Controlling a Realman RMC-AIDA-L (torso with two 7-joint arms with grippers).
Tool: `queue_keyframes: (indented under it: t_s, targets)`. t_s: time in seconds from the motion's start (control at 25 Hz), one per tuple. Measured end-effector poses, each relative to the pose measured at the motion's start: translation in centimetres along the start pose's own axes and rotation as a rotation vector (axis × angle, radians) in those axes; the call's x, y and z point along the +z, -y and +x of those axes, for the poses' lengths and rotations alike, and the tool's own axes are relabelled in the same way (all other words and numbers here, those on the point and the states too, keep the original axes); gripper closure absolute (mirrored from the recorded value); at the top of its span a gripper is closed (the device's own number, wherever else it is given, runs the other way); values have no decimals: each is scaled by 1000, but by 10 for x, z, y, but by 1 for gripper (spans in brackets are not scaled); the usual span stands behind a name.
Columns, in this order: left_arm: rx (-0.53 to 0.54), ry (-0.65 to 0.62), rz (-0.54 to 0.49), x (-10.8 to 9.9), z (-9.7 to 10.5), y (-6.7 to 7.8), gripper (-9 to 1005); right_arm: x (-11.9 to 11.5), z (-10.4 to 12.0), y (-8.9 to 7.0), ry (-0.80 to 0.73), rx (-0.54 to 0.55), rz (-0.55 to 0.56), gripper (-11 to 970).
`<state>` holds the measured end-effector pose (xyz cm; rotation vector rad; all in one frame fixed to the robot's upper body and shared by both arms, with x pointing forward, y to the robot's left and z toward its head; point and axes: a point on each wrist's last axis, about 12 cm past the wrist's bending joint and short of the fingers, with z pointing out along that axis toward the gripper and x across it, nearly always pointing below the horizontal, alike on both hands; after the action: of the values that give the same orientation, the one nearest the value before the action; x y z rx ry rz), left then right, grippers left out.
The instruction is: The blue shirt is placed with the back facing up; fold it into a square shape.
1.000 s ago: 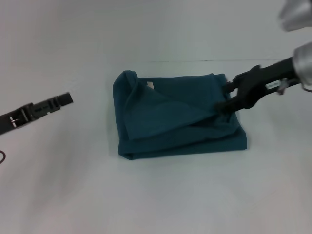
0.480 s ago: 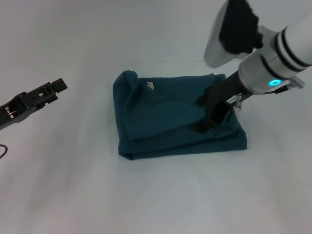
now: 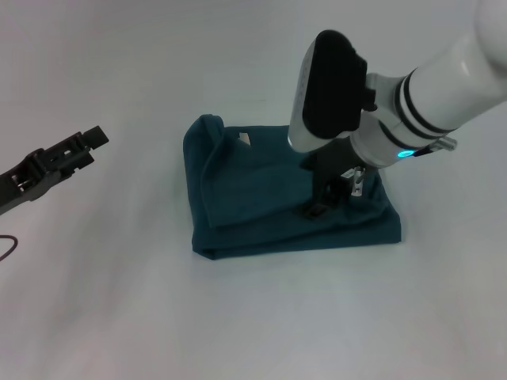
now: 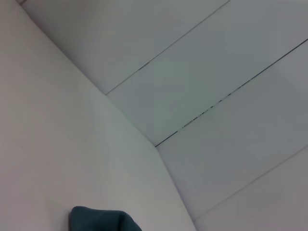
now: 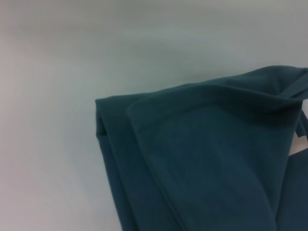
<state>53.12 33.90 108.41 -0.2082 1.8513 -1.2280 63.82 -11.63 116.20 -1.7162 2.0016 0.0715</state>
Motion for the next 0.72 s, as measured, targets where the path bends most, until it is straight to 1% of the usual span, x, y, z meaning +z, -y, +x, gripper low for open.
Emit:
queue_keyframes:
  t_s: [0.16,0.36,0.72]
  targets:
    - [-10,15,-1,0,0,-1,199,11,-2,-8,-12,-49,31,164]
    - [-11,22,-9,1,-1,-2,200,19,-5,-14,-13,-70,62,164]
    - [-15,26,-11,7,-1,-2,201,31,-9,-16,-23,-93,165,164]
